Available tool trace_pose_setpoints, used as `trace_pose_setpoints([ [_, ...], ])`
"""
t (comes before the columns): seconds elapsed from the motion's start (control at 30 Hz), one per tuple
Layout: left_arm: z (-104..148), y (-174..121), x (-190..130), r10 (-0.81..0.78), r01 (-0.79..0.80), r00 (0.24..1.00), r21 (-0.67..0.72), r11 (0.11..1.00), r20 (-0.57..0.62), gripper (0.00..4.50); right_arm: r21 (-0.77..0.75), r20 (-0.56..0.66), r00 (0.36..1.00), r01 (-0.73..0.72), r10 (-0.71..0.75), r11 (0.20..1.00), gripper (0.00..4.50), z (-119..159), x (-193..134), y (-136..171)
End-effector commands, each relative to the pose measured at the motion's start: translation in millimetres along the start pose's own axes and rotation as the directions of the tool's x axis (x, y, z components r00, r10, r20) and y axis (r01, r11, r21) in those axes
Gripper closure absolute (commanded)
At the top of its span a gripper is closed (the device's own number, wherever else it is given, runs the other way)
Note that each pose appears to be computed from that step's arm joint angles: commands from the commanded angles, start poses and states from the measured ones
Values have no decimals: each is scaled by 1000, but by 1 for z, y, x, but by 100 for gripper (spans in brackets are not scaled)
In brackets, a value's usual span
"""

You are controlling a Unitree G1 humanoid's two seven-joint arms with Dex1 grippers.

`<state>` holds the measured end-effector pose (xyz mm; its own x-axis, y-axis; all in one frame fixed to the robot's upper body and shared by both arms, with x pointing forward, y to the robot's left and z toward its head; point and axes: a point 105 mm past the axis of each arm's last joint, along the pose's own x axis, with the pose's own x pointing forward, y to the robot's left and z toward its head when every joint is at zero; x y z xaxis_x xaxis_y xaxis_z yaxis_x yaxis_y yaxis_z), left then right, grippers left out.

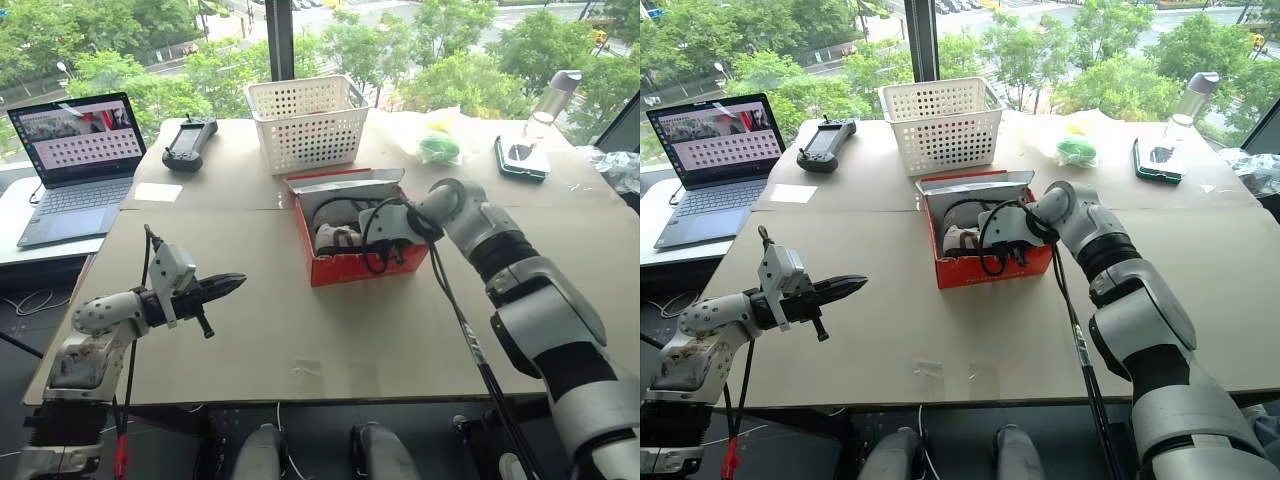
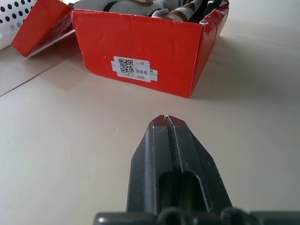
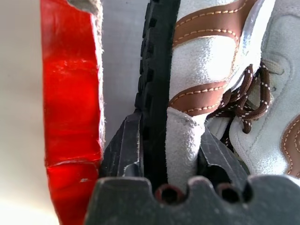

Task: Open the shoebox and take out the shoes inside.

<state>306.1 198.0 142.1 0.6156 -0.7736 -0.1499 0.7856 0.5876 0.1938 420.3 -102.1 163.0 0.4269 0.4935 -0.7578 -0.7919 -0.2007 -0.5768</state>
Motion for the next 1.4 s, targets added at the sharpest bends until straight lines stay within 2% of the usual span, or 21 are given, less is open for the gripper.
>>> trace_pose_setpoints([
  [0.03,11,3,-1,7,-8,1000,39,999,21,450,-34,92,989,121,-117,992,326,21,-30,-30],
  [0.13,11,3,-1,4,-5,1000,36,999,19,450,-38,154,980,131,-123,991,326,34,-52,-36],
  [0.37,11,5,-1,4,-5,1000,35,999,14,450,-26,238,965,120,-111,992,326,53,-76,-29],
  [0.47,11,5,0,2,-3,1000,36,999,14,450,100,281,934,200,-221,975,326,54,-97,-42],
  [0.53,11,5,0,2,-3,1000,36,999,15,450,183,252,910,289,-329,940,326,44,-111,-56],
  [0.63,11,5,0,4,-5,1000,36,999,16,450,273,75,833,512,-549,814,326,1,-139,-76],
  [0.67,11,5,1,4,-4,1000,35,999,17,450,266,-42,798,589,-601,763,326,-24,-145,-76],
  [0.73,11,5,1,3,-4,1000,34,999,17,450,238,-159,753,657,-639,715,326,-50,-149,-74],
  [0.8,11,4,3,0,-1,1000,32,1000,17,450,291,-290,685,729,-669,620,326,-82,-151,-68],
  [0.87,11,3,4,-3,3,1000,32,999,16,450,218,-469,585,802,-661,556,326,-120,-152,-54],
  [0.97,12,4,4,0,0,1000,36,999,15,450,82,-620,469,836,-629,543,326,-155,-149,-33],
  [1.07,12,6,4,14,-15,1000,34,999,18,450,-34,-733,380,808,-564,589,326,-186,-125,1],
  [1.2,12,4,6,14,-15,1000,30,999,24,450,-23,-796,362,782,-485,623,326,-205,-100,35],
  [1.3,12,3,6,17,-17,1000,26,1000,23,450,42,-808,404,765,-429,642,326,-210,-86,50],
  [1.37,11,3,5,20,-20,1000,23,1000,20,450,143,-784,461,785,-415,603,269,-205,-75,53],
  [1.4,11,3,5,20,-21,1000,22,1000,20,450,170,-777,476,789,-412,591,257,-204,-72,53],
])
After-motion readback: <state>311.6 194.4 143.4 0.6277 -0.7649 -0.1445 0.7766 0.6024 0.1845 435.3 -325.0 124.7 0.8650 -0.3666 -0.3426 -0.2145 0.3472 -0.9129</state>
